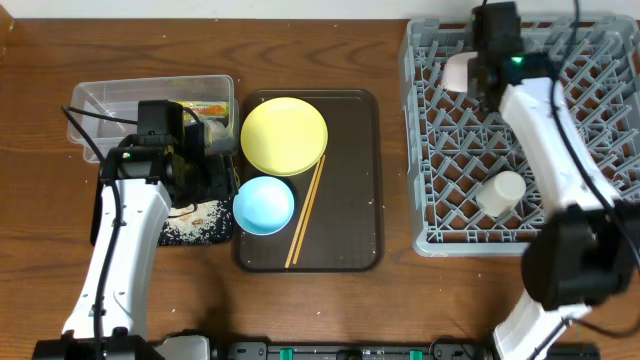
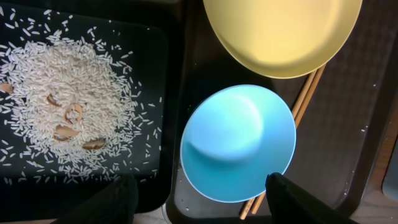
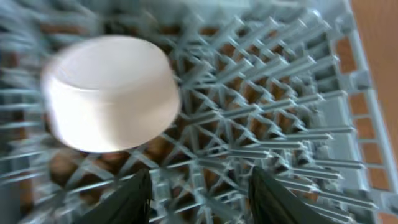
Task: Sort waste into correct bins and load items into the dishwasher rack
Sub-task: 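Carry the pink bowl into the rack's far corner and release it, then move the right gripper to the blue bowl and grasp its rim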
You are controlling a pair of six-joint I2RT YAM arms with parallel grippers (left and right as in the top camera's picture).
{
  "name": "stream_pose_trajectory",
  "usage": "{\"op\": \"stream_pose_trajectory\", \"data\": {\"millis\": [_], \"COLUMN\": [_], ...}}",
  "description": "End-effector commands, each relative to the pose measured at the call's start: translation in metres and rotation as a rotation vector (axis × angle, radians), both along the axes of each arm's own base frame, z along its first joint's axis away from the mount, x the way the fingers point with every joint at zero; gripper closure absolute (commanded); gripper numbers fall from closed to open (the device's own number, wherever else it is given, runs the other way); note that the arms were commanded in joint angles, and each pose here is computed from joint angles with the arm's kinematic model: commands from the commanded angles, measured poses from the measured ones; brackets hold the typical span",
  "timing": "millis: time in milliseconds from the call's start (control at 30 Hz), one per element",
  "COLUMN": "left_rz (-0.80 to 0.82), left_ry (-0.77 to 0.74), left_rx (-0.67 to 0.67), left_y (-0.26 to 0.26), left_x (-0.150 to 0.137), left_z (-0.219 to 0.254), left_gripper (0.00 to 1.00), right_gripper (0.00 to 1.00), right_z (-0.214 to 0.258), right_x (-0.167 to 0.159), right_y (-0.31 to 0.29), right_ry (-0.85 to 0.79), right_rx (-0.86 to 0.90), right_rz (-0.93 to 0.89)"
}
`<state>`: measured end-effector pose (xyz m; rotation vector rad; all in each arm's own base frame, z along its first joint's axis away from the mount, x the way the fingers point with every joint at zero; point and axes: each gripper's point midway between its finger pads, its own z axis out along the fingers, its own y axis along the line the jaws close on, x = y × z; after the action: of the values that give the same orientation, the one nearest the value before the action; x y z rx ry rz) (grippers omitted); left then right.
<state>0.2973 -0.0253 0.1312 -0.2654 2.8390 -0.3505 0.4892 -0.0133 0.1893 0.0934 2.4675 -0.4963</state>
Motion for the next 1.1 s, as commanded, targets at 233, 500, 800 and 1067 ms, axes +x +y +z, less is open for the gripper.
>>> {"op": "stream_pose_trajectory", "data": {"millis": [233,500,800,1067], "left_rz": [0.013,0.279,0.524,0.566], "left_ry": [-0.004,0.08,0.151,0.161], "left_rx": [0.005,0.186,0.187,0.183], "left_y": [0.003,0.047,0.092,0.103], "left_x": [0.001,-0.014,-0.033,-0.038], "left_z": [0.003,-0.004,-0.007,-0.007], "left_gripper": [0.31,0.31,0.31,0.31], "right_gripper": [0.49,0.48,0.48,0.48], "right_z": [0.026,-0.014,-0.071,-0.103], "right_x": [-0.036,-0.072,-0.122,-0.171], "right_y": [0.149,0.23,0.314,0.363], "right_ry": [0.044,0.206,0.407,0.548], "right_rx": [0.483,0.466,0.531,0.55], "right_rz": [0.436,0.591,0.712,0.812]}}
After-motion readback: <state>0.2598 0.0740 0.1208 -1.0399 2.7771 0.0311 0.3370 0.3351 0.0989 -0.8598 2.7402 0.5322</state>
